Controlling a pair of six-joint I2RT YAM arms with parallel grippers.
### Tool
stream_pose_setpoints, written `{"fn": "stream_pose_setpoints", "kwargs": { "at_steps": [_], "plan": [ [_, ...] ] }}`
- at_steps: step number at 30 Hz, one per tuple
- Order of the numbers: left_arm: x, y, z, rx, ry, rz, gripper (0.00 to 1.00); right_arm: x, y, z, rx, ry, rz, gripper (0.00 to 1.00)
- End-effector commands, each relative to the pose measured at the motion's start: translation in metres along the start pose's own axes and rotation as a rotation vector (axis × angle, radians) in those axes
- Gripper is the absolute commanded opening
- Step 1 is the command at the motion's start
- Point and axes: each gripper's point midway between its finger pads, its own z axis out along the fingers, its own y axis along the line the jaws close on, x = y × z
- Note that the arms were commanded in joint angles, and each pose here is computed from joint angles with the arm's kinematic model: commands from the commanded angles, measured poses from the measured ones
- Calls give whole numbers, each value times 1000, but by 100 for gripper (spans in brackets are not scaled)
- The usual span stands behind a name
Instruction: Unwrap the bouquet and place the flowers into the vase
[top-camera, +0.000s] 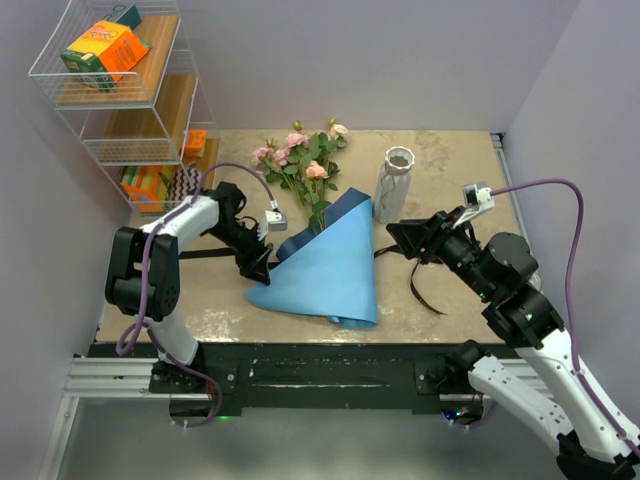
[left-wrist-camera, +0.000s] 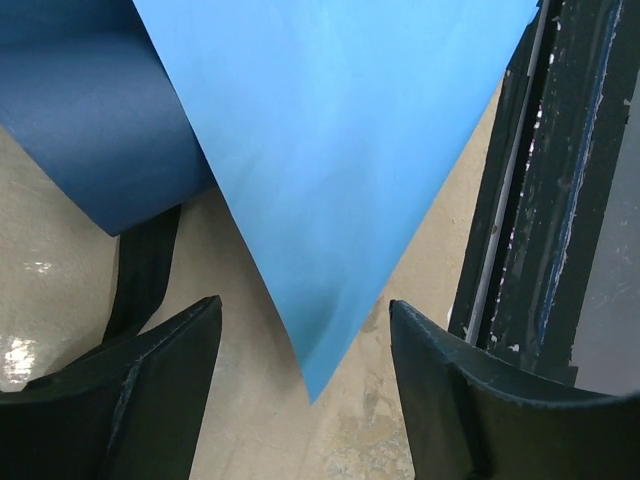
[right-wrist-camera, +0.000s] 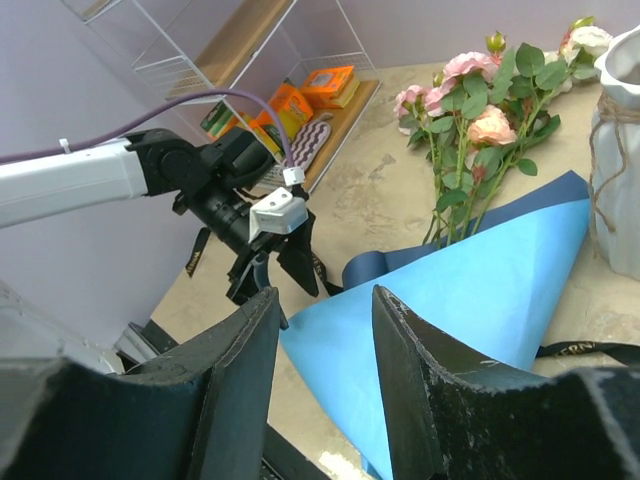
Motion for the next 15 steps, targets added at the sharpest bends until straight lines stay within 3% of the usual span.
{"fn": "stream_pose_setpoints", "kwargs": {
  "at_steps": [1,7,9,15],
  "plan": [
    [4,-7,6,58,-20,-13,73,-24,16,-5,-41,-57,2,46],
    [9,-9,12,85,-19,-19,68,-24,17,-3,-52,-59,10,45],
    [8,-9,12,91,-25,-14,61,-23,18,-3,-57,-58,11,45],
    [-3,-18,7,104,-47,6,15,-21,17,-2,-58,-59,20,44]
  ]
}}
